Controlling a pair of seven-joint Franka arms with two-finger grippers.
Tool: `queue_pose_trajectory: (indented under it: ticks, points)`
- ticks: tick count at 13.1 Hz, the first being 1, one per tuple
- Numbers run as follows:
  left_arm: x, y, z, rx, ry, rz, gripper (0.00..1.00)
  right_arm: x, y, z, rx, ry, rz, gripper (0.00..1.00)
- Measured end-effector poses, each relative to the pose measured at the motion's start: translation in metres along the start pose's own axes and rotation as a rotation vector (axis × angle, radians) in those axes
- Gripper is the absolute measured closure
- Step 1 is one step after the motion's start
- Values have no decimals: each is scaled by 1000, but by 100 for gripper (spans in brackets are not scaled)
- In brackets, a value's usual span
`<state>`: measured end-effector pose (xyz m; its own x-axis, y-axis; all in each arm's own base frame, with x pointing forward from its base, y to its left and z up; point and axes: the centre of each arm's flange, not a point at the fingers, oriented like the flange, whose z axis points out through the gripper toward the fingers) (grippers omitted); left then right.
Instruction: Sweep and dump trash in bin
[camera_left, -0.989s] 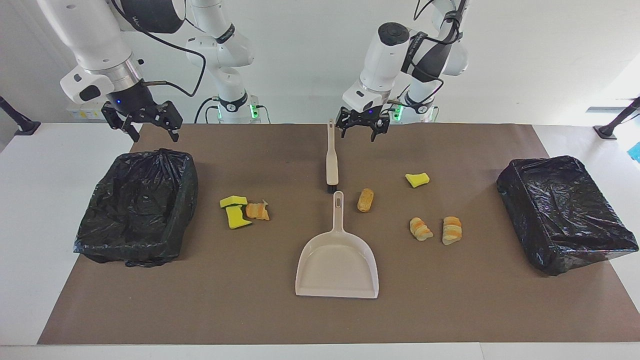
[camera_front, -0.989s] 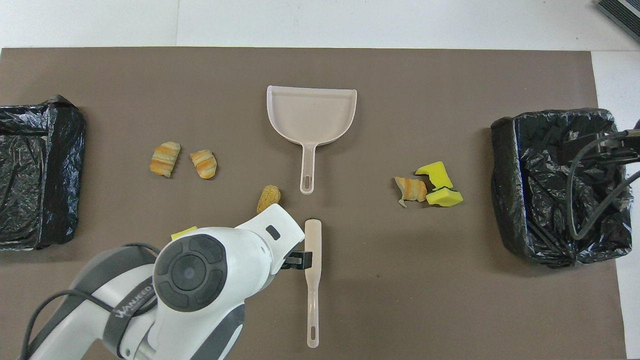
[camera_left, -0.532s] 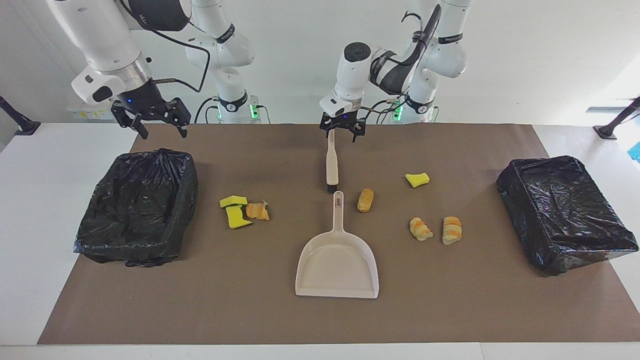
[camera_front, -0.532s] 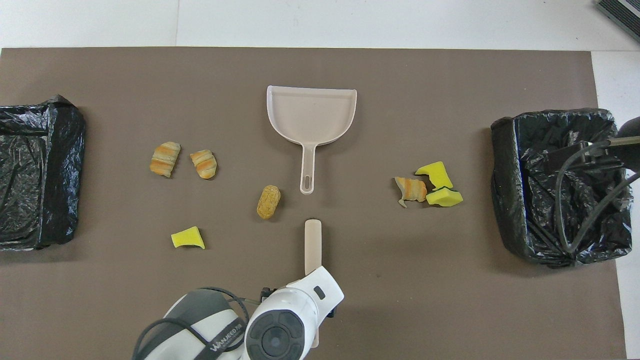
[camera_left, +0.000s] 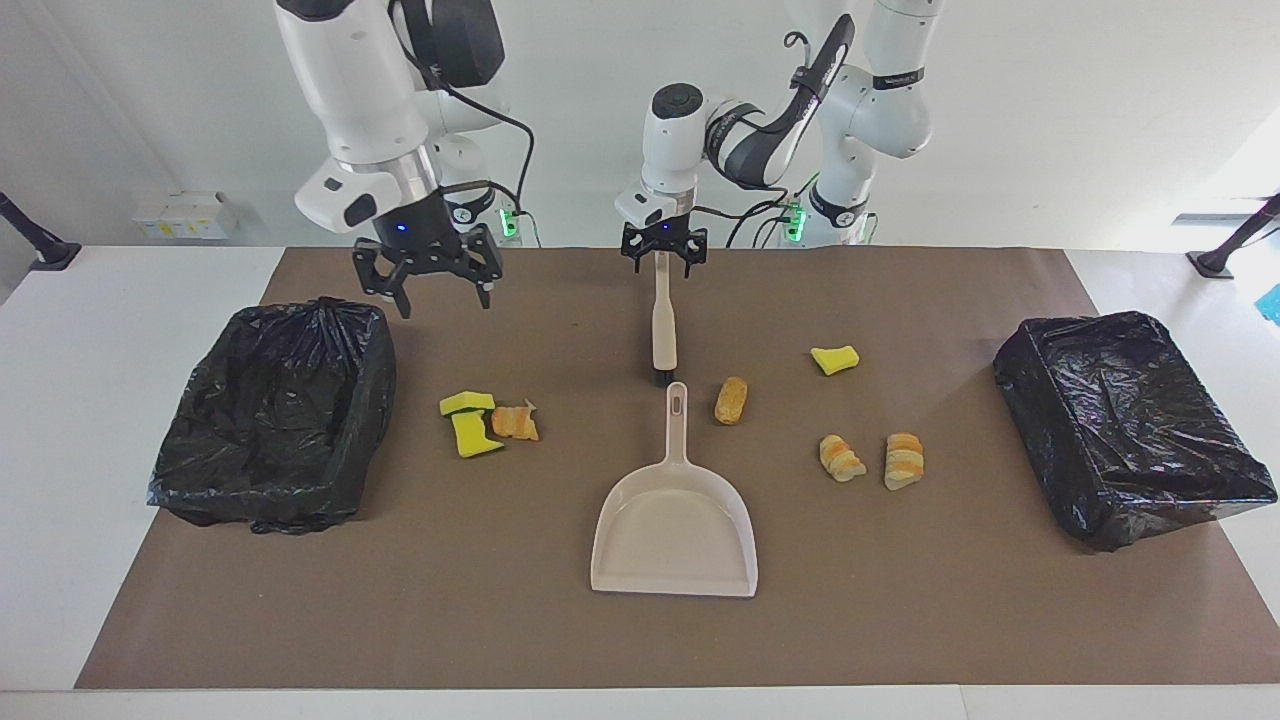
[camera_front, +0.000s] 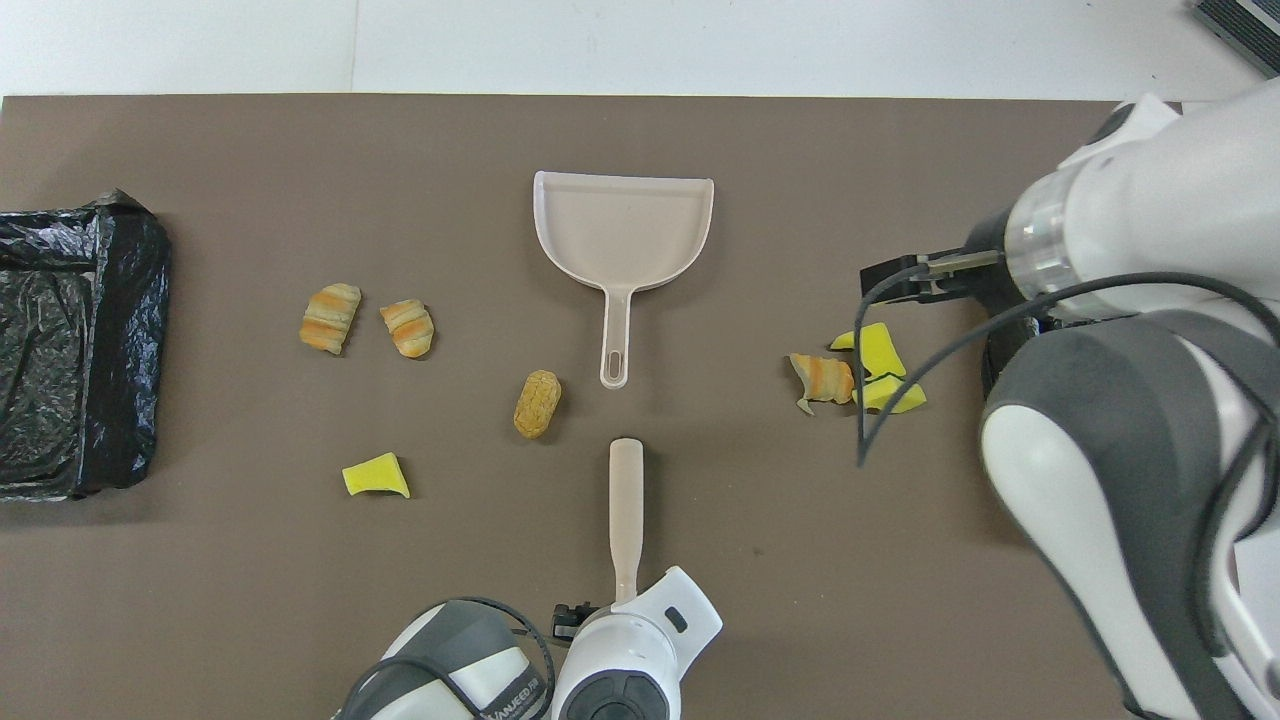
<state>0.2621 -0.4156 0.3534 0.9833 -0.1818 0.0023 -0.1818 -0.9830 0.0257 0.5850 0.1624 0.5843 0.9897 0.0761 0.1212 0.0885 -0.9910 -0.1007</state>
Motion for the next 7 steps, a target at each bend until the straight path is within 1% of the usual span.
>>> queue_pose_trajectory:
  ticks: [1,2,3,5,6,7]
  points:
    - [0,0,4,8,-4,4,19,3,-15,17,10,-14,19,0]
    - [-1,1,8,14,-9,8,22,7,-27,37,8,-31,41,0]
    - [-2,3,11,17,-13,11,22,10,-42,59,7,-48,66,0]
    - [-2,2,14,20,-16,10,46,16,-69,99,3,-69,128,0]
    - [-1,2,14,20,-16,8,46,21,-79,112,4,-75,152,0]
    - [0,2,13,18,-14,5,50,26,-92,122,9,-81,187,0]
